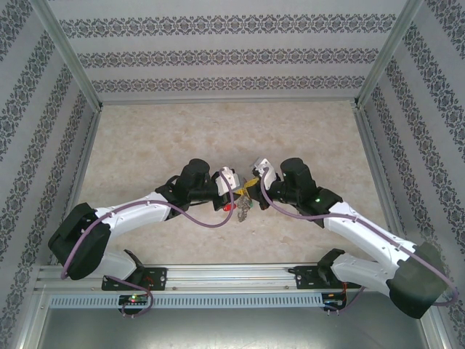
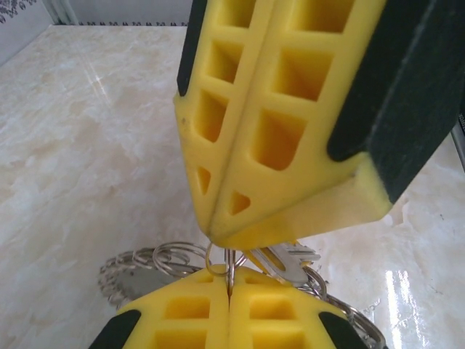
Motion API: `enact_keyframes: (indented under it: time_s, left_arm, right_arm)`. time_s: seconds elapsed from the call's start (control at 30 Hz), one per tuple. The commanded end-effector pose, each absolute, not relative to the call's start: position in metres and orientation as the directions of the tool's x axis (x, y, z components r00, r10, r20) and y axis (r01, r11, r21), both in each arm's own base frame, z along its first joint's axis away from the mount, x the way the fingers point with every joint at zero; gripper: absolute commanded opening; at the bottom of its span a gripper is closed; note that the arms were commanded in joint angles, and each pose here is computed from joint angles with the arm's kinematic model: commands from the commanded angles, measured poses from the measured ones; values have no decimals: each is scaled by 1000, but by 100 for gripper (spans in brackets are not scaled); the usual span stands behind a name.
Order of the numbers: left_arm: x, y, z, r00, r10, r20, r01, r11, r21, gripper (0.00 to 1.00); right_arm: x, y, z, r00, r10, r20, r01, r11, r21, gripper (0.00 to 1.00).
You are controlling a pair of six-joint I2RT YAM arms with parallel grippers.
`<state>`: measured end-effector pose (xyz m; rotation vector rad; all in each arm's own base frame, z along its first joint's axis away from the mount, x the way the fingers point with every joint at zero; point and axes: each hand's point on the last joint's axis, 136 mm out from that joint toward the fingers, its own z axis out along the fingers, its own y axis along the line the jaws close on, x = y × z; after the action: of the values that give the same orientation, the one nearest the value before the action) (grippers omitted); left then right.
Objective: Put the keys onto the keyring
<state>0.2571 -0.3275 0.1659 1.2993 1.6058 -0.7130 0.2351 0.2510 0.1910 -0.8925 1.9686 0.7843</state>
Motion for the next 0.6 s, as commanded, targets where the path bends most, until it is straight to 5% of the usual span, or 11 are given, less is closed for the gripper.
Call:
enact_keyframes:
  time_s: [0.0,0.13,0.57]
  left_arm:
    - [255,-327,171,-1,415,-910,950,283,129,0]
    - [255,-326,172,5,407,-914,947,291,134,0]
    - [256,-331,178,6,365,-931,949,292,121,0]
  right_arm:
    - [247,231,190,-426,-259,-867,-734,659,163,0]
    - [254,217,172,-500,-234,-834,-662,724,194,0]
    - [255,231,174,-501,-247,-830,-696,684,217,0]
